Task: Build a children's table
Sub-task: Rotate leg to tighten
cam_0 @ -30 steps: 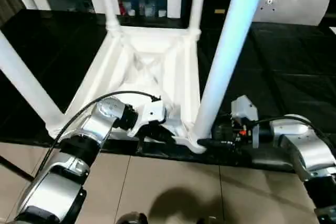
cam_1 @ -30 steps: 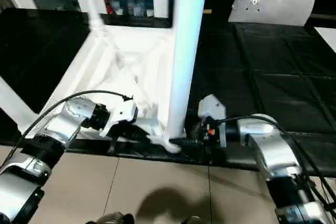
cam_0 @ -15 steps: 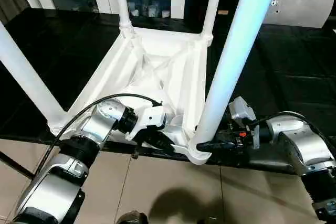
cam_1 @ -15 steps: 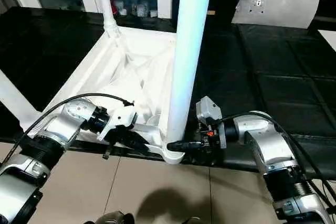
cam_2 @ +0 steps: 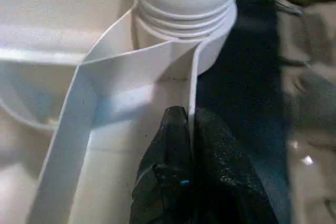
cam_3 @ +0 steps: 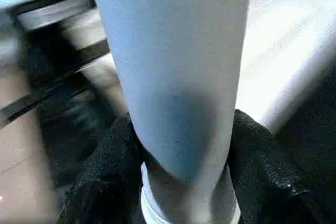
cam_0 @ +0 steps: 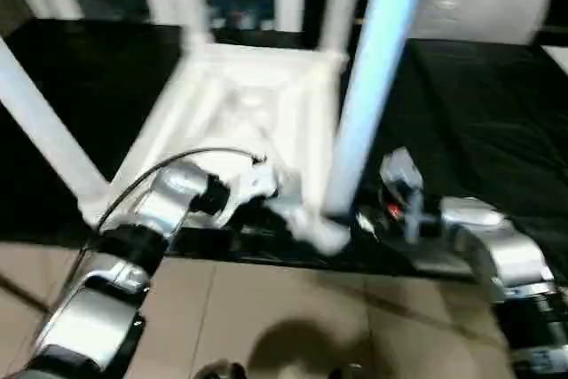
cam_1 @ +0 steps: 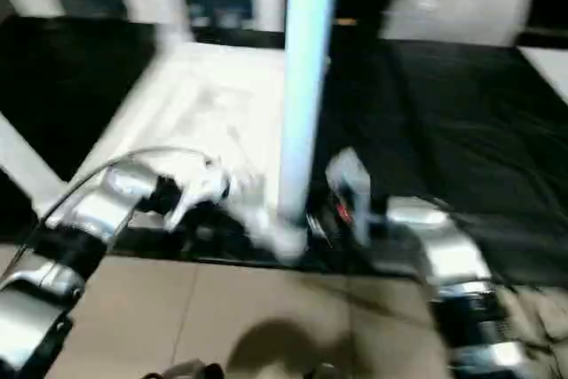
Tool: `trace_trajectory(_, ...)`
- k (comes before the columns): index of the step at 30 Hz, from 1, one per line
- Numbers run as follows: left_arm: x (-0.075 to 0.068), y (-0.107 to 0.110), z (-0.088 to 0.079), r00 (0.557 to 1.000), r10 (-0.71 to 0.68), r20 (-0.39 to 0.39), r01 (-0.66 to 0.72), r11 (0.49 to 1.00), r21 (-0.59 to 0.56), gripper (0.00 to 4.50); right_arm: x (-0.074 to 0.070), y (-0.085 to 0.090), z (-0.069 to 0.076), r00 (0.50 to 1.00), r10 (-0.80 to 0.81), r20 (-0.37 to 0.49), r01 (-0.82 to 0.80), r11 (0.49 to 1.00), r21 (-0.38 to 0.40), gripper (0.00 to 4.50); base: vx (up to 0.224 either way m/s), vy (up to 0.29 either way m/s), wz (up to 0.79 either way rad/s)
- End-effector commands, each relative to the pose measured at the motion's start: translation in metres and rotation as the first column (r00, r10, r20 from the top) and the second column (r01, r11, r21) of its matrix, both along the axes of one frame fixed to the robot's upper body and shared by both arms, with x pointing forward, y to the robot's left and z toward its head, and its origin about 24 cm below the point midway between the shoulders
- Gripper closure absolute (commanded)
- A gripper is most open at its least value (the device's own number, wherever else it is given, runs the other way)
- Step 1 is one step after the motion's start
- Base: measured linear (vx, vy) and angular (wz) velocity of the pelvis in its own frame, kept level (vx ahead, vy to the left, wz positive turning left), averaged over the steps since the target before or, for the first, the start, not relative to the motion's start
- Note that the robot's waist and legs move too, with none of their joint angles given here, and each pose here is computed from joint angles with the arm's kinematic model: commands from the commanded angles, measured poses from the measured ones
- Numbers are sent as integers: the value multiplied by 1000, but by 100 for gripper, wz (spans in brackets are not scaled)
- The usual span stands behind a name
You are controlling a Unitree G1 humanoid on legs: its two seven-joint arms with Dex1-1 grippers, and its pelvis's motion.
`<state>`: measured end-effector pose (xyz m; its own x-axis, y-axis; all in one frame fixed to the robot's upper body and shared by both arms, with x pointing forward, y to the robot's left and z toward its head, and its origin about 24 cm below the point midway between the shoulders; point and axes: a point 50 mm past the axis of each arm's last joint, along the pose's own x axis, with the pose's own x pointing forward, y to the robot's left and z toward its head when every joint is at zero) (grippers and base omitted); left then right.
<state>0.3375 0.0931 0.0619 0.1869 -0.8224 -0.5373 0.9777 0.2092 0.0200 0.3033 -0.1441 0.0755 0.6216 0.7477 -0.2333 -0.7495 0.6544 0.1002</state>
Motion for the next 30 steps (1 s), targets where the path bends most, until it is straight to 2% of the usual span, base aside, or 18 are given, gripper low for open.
trace_trajectory(1, 10, -42, 21, 992, 104, 74, -95, 989, -118, 450, 7, 46, -2, 996, -77, -37, 78, 996, 31, 255, 0, 0, 0)
trace_trajectory(2, 15, -49, 23, 978, 190, 85, -178, 975, -136, 450, 13, 53, -1, 982, -181, -51, 183, 982, 40, 255, 0, 0, 0)
trace_trajectory(6, 17, -56, 26, 964, 247, 100, -231, 962, -145, 450, 20, 65, 3, 952, -296, -83, 302, 950, 79, 256, 0, 0, 0)
trace_trajectory(7, 16, -57, 26, 966, 236, 107, -221, 965, -139, 450, 20, 69, 6, 956, -287, -57, 291, 953, 87, 256, 0, 0, 0)
trace_trajectory(8, 16, -57, 26, 966, 236, 107, -221, 965, -139, 450, 20, 69, 6, 956, -287, -57, 291, 953, 87, 200, 0, 0, 0)
trace_trajectory(9, 16, -57, 27, 966, 234, 109, -219, 966, -136, 450, 19, 69, 7, 957, -285, -45, 288, 954, 83, 186, 0, 0, 0)
trace_trajectory(11, 16, -51, 25, 968, 218, 123, -206, 973, -104, 450, 16, 64, 7, 962, -273, -25, 274, 957, 93, 178, 0, 0, 0)
trace_trajectory(13, 16, -44, 21, 968, 208, 139, -201, 977, -65, 450, 14, 55, 5, 963, -269, -5, 268, 960, 80, 149, 0, 0, 0)
trace_trajectory(15, 14, -36, 17, 973, 184, 142, -180, 983, -42, 450, 12, 42, 2, 961, -275, 2, 275, 960, 58, 137, 0, 0, 0)
trace_trajectory(16, 11, -28, 13, 976, 150, 159, -148, 989, -23, 450, 12, 30, 1, 960, -280, 7, 279, 959, 55, 126, 0, 0, 0)
trace_trajectory(17, 11, -28, 13, 976, 147, 161, -146, 989, -22, 450, 12, 30, 1, 960, -279, 8, 278, 959, 55, 126, 0, 0, 0)
trace_trajectory(19, 8, -20, 9, 981, 116, 154, -116, 993, -14, 450, 8, 22, 3, 976, -215, 40, 213, 976, 52, 95, 0, 0, 0)
trace_trajectory(22, 0, -10, 5, 991, 24, 131, -21, 1000, -21, 450, -5, 16, 9, 997, 6, 77, -8, 999, 34, 81, 0, 0, 0)
trace_trajectory(23, -1, -9, 5, 992, 16, 126, -13, 1000, -22, 450, -6, 15, 10, 996, 26, 79, -29, 999, 31, 81, 0, 0, 0)
trace_trajectory(24, -9, -6, 4, 991, -85, 102, 90, 995, -45, 450, -13, 9, 11, 983, 151, 103, -148, 988, -43, 53, 0, 0, 0)
trace_trajectory(25, -11, -5, 4, 990, -109, 93, 114, 992, -44, 450, -15, 7, 11, 975, 193, 111, -186, 980, -72, 47, 0, 0, 0)
trace_trajectory(27, -12, -4, 4, 989, -121, 90, 125, 991, -39, 450, -16, 5, 11, 968, 221, 115, -212, 973, -88, 45, 0, 0, 0)
trace_trajectory(30, -17, 1, 3, 969, -235, 76, 237, 971, -14, 450, -23, -3, 9, 929, 366, 62, -357, 927, -115, 45, 0, 0, 0)
